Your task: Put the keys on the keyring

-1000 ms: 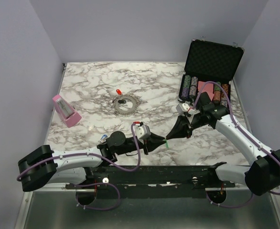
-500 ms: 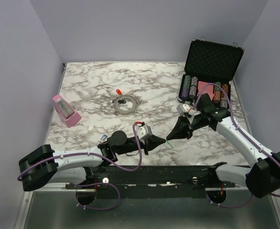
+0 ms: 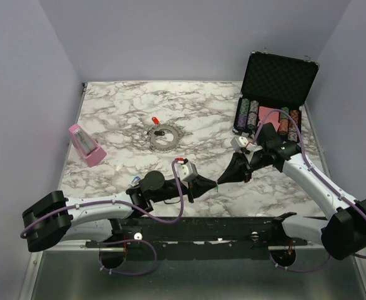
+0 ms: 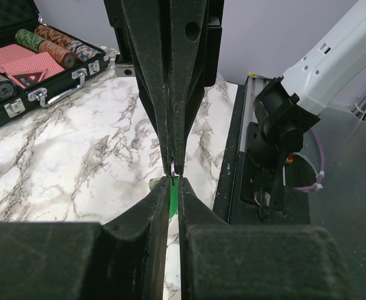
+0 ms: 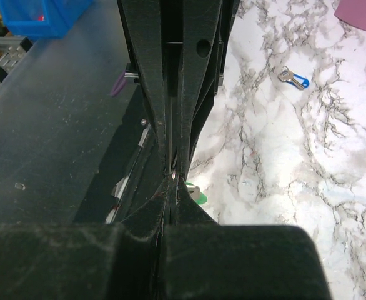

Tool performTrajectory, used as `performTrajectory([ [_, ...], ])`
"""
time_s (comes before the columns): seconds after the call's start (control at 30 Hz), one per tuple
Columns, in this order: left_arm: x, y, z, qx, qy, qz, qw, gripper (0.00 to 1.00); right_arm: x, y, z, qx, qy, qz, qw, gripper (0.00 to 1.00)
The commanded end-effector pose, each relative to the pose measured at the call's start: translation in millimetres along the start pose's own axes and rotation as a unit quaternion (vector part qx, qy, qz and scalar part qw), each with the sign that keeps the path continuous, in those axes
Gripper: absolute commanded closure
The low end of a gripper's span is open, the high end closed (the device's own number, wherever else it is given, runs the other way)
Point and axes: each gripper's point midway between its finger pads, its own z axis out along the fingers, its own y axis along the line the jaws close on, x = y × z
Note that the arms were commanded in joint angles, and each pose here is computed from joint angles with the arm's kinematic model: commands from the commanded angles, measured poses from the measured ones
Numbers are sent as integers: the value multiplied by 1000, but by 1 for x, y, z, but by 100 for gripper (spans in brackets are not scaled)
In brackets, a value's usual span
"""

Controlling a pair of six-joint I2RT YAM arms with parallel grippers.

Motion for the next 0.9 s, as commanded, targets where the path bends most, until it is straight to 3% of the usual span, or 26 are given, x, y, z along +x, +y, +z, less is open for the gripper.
performTrajectory([
  [0.0,-15,-10,6,22,-15,-2,1000,87,-3,2,0,-4,-9,-8,1000,100],
  [0.1,-12,-9,6,22,-11,-3,1000,100,-3,3,0,-4,-9,-6,1000,100],
  [0.27,-11,-6,6,10,14,-2,1000,100,1,0,-1,5,1,-6,1000,94],
  [0.6,5,3,-1,-19,143,15,989,100,12,-6,-5,31,38,-15,999,88],
  [0.87,9,4,0,-15,201,27,979,100,14,-8,-7,33,51,-18,998,84],
])
